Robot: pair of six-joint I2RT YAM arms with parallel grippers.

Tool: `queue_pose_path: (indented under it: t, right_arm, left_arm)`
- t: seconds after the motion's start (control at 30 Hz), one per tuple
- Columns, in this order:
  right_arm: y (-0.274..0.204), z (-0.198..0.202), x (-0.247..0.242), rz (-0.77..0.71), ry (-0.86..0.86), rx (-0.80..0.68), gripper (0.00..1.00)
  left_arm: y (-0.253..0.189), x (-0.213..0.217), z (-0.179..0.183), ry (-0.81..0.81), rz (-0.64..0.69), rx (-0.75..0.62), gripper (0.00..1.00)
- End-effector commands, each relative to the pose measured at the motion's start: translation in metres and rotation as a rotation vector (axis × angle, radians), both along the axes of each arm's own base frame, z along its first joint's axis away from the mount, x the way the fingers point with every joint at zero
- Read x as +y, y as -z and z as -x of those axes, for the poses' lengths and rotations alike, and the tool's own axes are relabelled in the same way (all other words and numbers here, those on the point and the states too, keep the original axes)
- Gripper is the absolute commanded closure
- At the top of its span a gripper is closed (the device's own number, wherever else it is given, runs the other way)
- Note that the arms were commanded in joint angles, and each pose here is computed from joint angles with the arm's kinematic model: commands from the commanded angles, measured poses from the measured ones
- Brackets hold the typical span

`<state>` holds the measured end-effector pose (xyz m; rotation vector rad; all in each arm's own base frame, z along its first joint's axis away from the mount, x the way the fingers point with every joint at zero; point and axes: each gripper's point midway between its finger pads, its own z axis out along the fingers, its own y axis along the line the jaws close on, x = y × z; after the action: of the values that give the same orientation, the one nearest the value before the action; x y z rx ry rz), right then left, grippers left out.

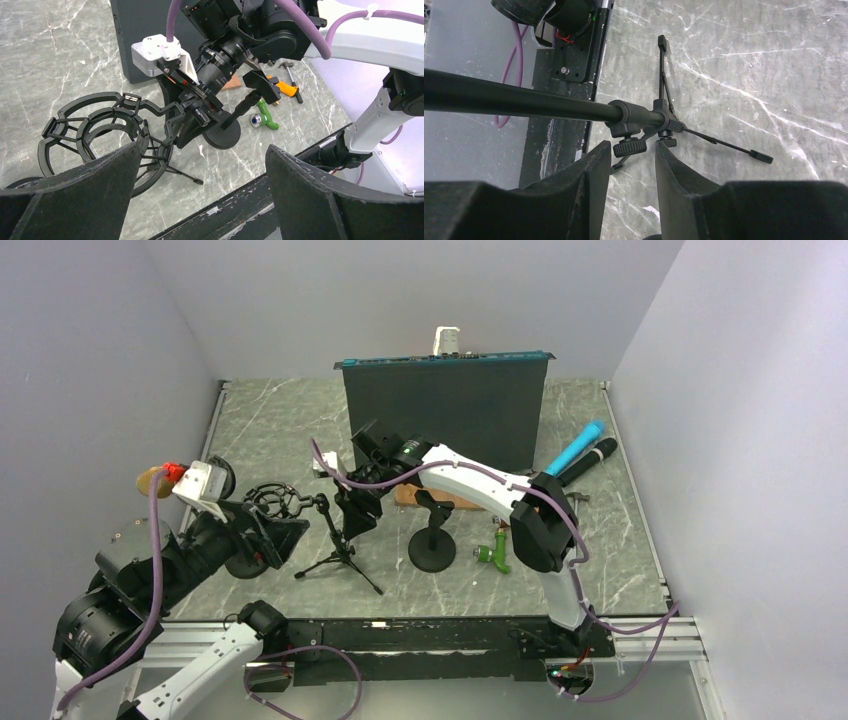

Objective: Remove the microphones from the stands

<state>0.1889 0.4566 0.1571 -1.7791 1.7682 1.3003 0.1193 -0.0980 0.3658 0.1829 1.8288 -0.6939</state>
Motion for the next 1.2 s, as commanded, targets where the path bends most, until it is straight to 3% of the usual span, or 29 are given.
queue_pose_path:
  t: [0.0, 0.1, 0.37, 0.87, 1.17]
  right_arm:
    - [-0.012, 0.002, 0.012, -0.068, -0.049, -0.027, 0.61]
    - [-0.011, 0.004, 0.014, -0.068, -0.050, -0.036, 0.64]
    - [-0.002, -0.002, 0.013, -0.069, -0.012, -0.172, 1.00]
    - [0.017, -0.020, 0.005, -0.048, 0.158, -0.483, 1.00]
    - [0.030, -0.011, 0.008, -0.056, 0.146, -0.432, 1.00]
  left_arm:
    - [-0.009, -0.004, 0.000, 0.010, 0.039, -0.024, 0.02]
    - [-0.009, -0.003, 0.001, 0.011, 0.041, -0.026, 0.02]
    - [-0.005, 0.005, -0.001, -0.035, 0.032, -0.024, 0.03]
    - [0.014, 0.022, -0.007, -0.133, 0.005, -0.010, 0.12]
    - [0.010, 0.028, -0.005, -0.159, 0.017, -0.028, 0.13]
